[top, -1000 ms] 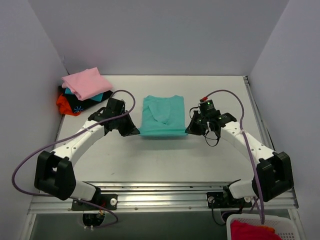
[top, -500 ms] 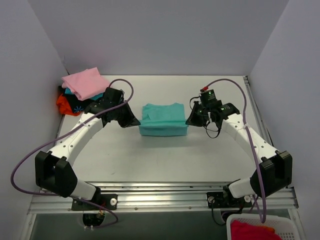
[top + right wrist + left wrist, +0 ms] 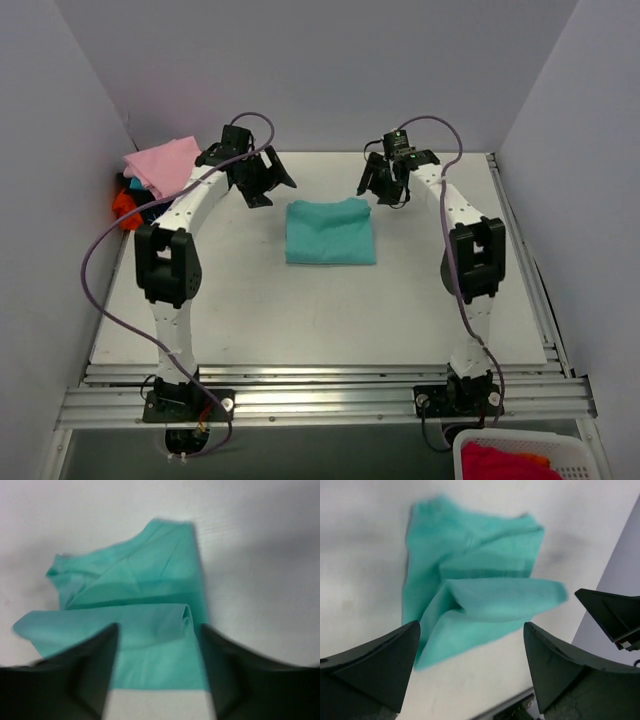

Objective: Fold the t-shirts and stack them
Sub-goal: Fold the tshirt, then neatly place the folded tshirt to the corner

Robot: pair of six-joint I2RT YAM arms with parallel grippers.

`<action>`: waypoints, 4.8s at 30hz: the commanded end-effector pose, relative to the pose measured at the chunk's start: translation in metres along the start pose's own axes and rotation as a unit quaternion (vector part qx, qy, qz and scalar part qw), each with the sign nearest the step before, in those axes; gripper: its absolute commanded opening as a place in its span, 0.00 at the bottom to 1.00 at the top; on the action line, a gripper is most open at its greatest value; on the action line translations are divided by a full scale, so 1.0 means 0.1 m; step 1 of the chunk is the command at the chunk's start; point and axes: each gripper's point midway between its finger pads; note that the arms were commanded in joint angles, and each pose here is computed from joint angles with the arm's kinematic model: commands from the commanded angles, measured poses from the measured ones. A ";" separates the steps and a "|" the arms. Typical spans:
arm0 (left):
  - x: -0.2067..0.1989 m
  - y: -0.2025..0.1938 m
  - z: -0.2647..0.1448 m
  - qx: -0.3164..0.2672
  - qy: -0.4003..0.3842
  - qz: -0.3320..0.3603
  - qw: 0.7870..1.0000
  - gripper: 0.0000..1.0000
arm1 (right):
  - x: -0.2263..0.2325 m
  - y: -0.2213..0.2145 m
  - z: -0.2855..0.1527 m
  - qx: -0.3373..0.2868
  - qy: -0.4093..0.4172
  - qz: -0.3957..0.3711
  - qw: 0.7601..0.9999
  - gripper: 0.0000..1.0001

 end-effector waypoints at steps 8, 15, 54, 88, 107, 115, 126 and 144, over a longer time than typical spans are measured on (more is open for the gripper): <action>0.41 0.87 0.57 -0.029 -0.062 -0.041 0.997 0.94 | -0.28 0.83 0.56 -0.040 -0.061 0.059 0.996 1.00; 0.67 0.48 0.19 -0.017 -0.017 -0.004 1.000 0.94 | -0.71 0.26 0.29 -0.011 -0.052 0.068 0.996 1.00; 0.52 -0.83 1.60 0.023 -0.047 -0.044 0.998 0.28 | -1.69 -0.32 -0.91 -0.003 -0.104 0.090 0.991 0.99; 0.78 1.88 0.34 -0.163 -0.016 0.011 0.986 0.02 | -1.82 -0.39 -0.95 0.012 -0.068 0.128 0.989 0.96; 1.68 2.99 -1.92 -0.368 -0.027 -0.052 0.928 0.02 | -1.83 -0.59 -0.78 0.040 -0.066 0.122 0.990 0.96; 2.41 3.07 -2.95 -0.438 -0.030 -0.111 0.892 0.02 | -1.83 -0.70 -0.68 0.057 -0.070 0.113 0.989 0.96; 2.57 2.86 -2.62 -0.389 -0.017 -0.137 0.911 0.45 | -1.72 -0.53 -0.69 0.046 -0.062 0.111 0.991 0.96; 2.55 2.82 -3.51 -0.466 0.117 -0.146 0.865 0.94 | -1.79 -0.67 -0.71 0.057 -0.069 0.113 0.990 0.96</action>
Point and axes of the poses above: each gripper's point midway between its finger pads, its own z axis out along the fingers, its own x axis along the line the jaws close on, y = z × x, and after that the axes turned 12 degrees about z, right-handed
